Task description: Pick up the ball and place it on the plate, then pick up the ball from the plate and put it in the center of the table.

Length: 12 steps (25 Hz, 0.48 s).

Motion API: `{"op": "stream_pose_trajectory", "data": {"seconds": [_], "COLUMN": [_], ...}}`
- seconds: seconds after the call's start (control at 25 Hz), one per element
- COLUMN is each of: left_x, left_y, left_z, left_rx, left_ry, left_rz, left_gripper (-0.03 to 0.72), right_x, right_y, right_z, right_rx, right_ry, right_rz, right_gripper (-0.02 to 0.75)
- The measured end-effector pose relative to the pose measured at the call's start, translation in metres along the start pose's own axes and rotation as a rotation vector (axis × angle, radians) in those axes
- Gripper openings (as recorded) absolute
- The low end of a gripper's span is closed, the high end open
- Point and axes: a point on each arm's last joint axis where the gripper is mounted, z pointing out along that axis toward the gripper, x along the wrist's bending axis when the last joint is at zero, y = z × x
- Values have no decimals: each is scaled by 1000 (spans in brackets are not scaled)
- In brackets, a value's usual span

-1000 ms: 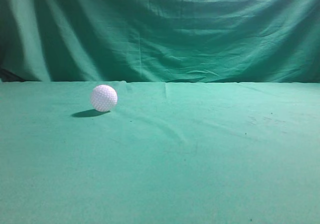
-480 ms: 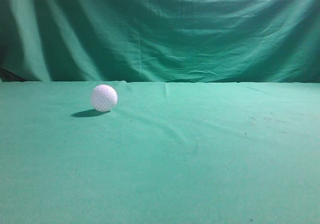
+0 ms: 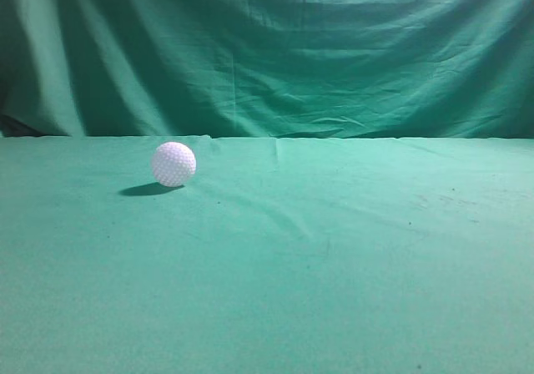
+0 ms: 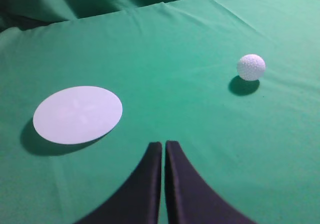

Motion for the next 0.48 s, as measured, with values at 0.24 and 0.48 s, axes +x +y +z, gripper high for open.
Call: {"op": "stream_pose_trajectory", "data": {"seconds": [0.24,0.48], "left_x": [0,0], "left_y": [-6,-8], "left_z": [3,3], "left_rx": [8,22], "left_ry": [2,5], "left_rz": [-40,-27], "left_gripper": [0,0], "right_x": [0,0], "right_y": [0,0], "right_z": [0,0], "right_rx": [0,0], "right_ry": [0,0], "right_rz": [0,0], "right_gripper": [80,80]}}
